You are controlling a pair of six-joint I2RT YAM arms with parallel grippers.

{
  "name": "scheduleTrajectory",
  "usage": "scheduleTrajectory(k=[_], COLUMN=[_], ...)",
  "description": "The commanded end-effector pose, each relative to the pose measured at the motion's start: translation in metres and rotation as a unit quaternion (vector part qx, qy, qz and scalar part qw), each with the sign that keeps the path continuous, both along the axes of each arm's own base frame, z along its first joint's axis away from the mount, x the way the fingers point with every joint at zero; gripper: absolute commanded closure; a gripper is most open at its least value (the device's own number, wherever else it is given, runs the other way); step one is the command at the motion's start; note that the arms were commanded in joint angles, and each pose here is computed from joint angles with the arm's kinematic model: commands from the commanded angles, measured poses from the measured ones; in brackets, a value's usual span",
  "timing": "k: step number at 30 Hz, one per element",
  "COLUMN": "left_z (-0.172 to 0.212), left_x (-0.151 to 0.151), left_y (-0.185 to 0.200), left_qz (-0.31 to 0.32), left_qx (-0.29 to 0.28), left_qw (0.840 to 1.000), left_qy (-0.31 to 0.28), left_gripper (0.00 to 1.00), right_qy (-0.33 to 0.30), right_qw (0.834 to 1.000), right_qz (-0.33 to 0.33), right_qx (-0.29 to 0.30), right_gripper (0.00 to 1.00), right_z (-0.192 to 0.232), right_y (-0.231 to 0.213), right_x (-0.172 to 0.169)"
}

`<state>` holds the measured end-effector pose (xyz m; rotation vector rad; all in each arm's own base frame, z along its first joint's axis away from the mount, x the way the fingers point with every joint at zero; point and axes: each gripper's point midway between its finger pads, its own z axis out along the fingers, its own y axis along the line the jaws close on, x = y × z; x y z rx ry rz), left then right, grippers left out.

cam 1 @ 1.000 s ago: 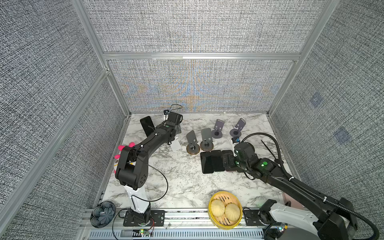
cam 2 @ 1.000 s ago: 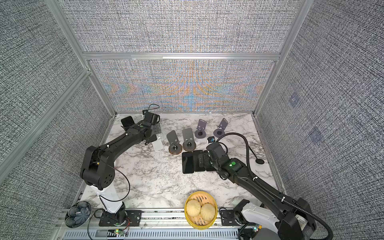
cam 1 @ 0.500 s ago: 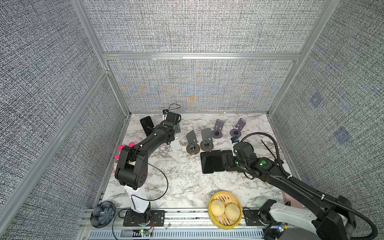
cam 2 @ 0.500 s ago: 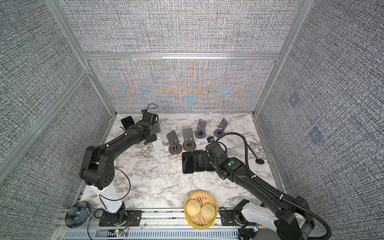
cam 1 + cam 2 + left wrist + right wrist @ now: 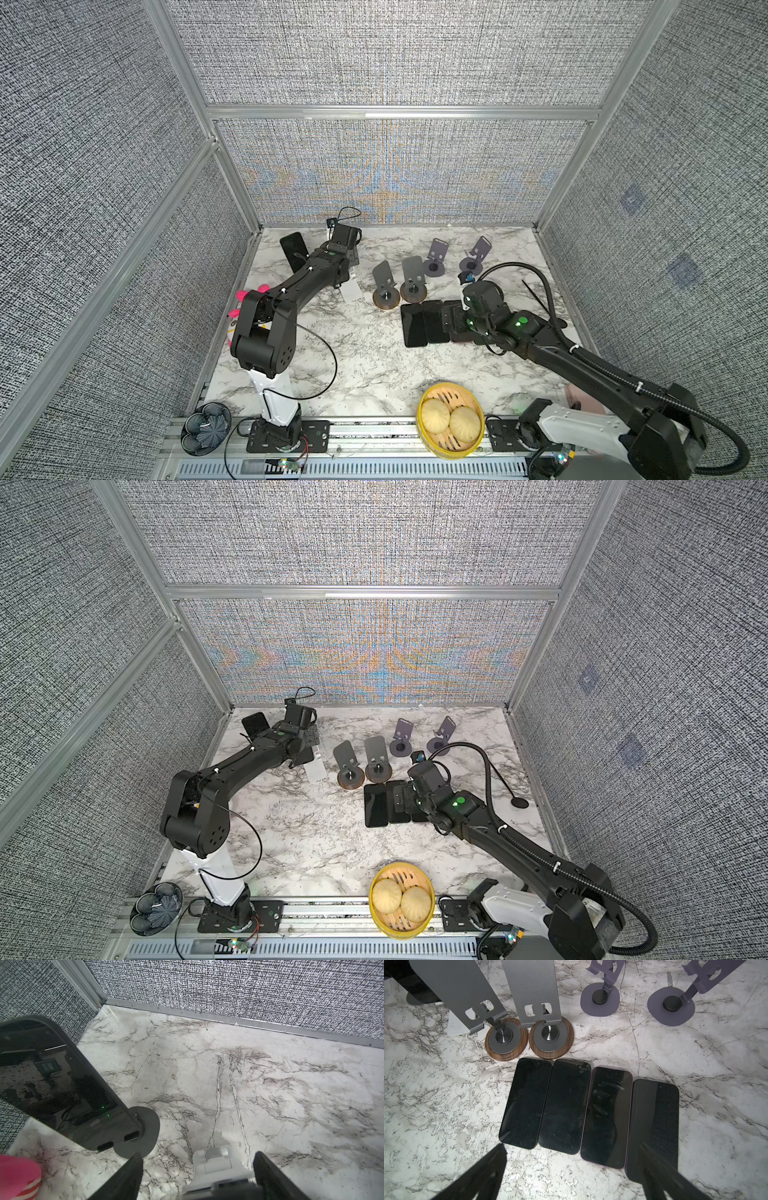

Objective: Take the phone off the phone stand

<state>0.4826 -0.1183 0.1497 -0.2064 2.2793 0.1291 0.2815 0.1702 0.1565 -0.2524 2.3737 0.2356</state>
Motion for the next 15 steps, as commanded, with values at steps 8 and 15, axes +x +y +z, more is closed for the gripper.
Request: scheduleTrajectory(k=[8,15], left_z=[0.0041,0.0086], left_x=[0.0009,-0.0013], left_y=[0.0035,0.0041], left_qz=[0.000,-0.001], left_qx=[0.011,0.012], left_qw=[1.000,1.000], left_qy=[-0.005,-0.006], left_gripper=[0.25,0.29], right_qy=[0.003,0.004], right_qw=[1.000,1.000], right_qz=[0.003,0.005], right_qx=[0.005,0.008], right_gripper=[0.03,0.03], right_z=[0.0020,0.0025], right_y=[0.0037,0.0048], right_x=[0.0008,0.0001])
